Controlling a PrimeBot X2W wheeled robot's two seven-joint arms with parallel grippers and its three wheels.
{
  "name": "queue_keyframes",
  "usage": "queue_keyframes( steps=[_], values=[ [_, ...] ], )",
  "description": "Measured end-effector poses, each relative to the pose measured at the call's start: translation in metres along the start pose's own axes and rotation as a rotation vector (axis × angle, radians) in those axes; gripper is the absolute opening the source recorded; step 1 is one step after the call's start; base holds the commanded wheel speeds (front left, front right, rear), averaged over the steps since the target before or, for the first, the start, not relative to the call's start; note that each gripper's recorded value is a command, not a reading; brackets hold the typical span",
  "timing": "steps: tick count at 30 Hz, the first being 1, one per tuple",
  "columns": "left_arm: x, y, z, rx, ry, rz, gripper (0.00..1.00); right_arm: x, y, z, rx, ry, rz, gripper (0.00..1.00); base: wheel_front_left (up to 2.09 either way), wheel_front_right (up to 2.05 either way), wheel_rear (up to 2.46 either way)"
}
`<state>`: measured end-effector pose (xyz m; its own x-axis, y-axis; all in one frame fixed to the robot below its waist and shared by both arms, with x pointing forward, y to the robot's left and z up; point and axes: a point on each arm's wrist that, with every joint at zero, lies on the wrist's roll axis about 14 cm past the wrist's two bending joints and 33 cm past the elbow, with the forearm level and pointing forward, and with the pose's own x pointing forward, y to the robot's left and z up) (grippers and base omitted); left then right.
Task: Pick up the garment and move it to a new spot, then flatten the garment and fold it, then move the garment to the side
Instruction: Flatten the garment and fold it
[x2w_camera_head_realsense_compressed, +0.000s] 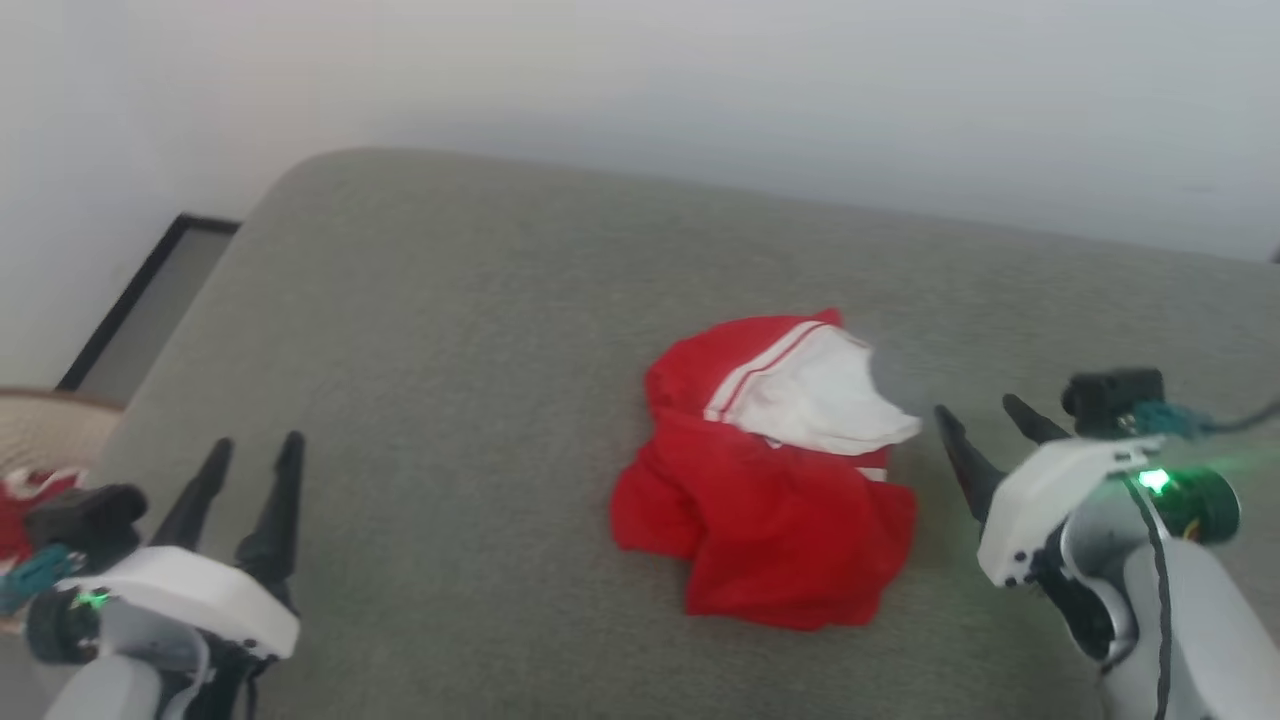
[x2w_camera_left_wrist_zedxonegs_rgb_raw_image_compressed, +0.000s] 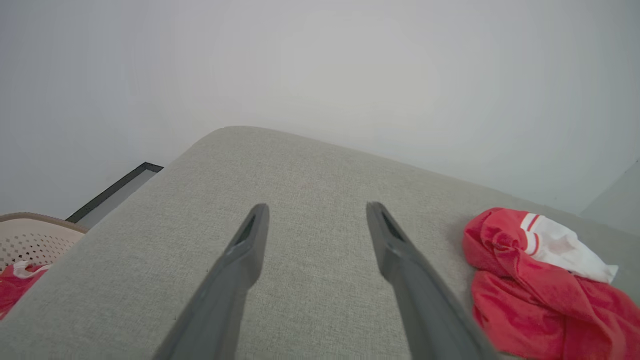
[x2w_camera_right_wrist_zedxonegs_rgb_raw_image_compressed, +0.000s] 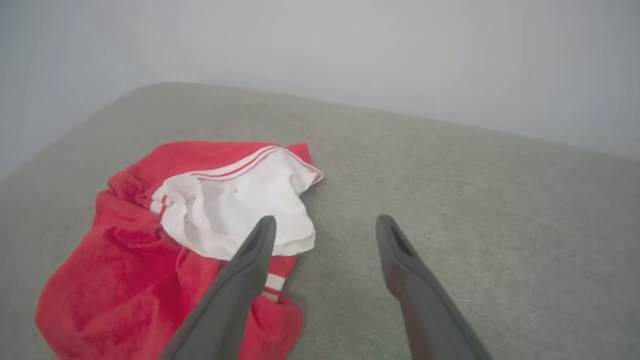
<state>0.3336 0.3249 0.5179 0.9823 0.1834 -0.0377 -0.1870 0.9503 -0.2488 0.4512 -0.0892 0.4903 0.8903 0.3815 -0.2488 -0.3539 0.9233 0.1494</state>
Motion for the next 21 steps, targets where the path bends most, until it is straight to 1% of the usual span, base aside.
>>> queue_keyframes(
  steps=[1,2,7,9,11,15,16,17,18,21],
  values=[
    [-0.001,0.0,-0.001,-0.004,0.003,0.003,1.0,0.007,0.006,-0.002,-0.011,0.029,0.023,1.0,0.0,0.0,0.0],
    [-0.004,0.001,-0.005,-0.007,0.013,0.009,1.0,0.02,0.015,-0.008,-0.011,0.087,0.058,1.0,0.0,0.0,0.0],
    [-0.006,0.008,-0.01,-0.016,0.029,0.042,1.0,0.048,0.027,-0.031,-0.036,0.26,0.111,1.0,0.0,0.0,0.0],
    [-0.008,0.01,-0.015,-0.02,0.042,0.053,1.0,0.056,0.032,-0.046,-0.047,0.348,0.131,1.0,0.0,0.0,0.0],
    [-0.009,0.013,-0.019,-0.024,0.053,0.068,1.0,0.062,0.039,-0.059,-0.034,0.43,0.152,1.0,0.0,0.0,0.0],
    [-0.011,0.019,-0.025,-0.026,0.07,0.093,1.0,0.07,0.047,-0.078,-0.057,0.545,0.179,1.0,0.0,0.0,0.0],
    [-0.011,0.021,-0.026,-0.027,0.072,0.098,1.0,0.072,0.048,-0.08,-0.058,0.555,0.182,0.93,0.0,0.0,0.0],
    [-0.012,0.022,-0.027,-0.029,0.074,0.103,1.0,0.074,0.048,-0.082,-0.065,0.566,0.186,0.38,0.0,0.0,0.0],
    [-0.012,0.023,-0.028,-0.029,0.077,0.106,1.0,0.076,0.049,-0.082,-0.076,0.57,0.19,0.0,0.0,0.0,0.0],
    [-0.011,0.024,-0.031,-0.034,0.082,0.112,1.0,0.083,0.049,-0.074,-0.076,0.545,0.192,0.0,0.0,0.0,0.0]
  ],
)
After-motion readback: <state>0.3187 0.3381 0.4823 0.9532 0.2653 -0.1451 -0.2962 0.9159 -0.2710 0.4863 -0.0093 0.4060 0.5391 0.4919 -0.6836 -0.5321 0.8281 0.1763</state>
